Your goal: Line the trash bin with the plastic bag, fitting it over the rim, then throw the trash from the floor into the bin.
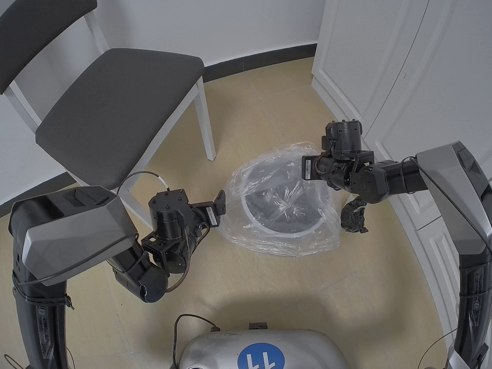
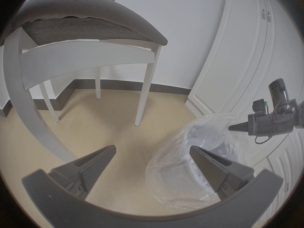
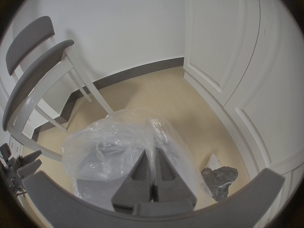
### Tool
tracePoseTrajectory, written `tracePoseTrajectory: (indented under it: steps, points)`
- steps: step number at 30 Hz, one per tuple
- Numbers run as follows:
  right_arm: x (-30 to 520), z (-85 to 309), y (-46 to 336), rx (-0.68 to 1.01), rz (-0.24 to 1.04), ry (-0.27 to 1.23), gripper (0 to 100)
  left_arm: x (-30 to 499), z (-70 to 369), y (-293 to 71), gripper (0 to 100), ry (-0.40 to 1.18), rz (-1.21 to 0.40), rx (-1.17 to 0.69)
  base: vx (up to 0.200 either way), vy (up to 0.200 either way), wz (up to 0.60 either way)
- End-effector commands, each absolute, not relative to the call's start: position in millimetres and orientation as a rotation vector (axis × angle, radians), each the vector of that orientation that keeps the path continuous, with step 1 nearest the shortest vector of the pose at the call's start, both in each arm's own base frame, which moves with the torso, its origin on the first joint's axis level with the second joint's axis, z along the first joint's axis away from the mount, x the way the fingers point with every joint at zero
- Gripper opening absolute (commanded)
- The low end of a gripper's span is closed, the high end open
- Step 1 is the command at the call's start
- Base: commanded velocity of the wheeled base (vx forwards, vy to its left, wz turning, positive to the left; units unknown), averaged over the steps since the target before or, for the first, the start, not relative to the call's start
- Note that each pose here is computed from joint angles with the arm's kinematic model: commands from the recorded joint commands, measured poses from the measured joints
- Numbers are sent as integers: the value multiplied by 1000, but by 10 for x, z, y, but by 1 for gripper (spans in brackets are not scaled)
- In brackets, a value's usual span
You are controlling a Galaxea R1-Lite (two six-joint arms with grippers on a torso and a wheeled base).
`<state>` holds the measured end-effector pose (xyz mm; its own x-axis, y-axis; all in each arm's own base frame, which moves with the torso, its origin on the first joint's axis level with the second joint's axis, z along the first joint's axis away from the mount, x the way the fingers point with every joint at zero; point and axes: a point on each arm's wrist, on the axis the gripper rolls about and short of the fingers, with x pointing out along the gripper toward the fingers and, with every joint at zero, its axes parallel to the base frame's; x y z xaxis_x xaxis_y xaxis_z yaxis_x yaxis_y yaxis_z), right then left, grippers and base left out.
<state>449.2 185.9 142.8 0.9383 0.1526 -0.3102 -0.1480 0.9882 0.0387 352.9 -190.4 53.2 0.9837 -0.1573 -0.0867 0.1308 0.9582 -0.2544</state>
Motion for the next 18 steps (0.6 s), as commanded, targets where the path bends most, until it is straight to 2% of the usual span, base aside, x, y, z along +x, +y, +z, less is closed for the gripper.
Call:
tracePoseTrajectory:
  steps: [1,11,18]
  points:
    - [4579,1396,1696,17,119,318,0,3542,494,-1910,100,113,-145,-247,0,0,0]
    - [4817,1355,1409,54,56,226,0,3547,496,-1913,100,110,-145,-250,0,0,0]
    - [4958,1104,1372,77,57,179,0,3558,444,-1919,100,101,-149,-239,0,0,0]
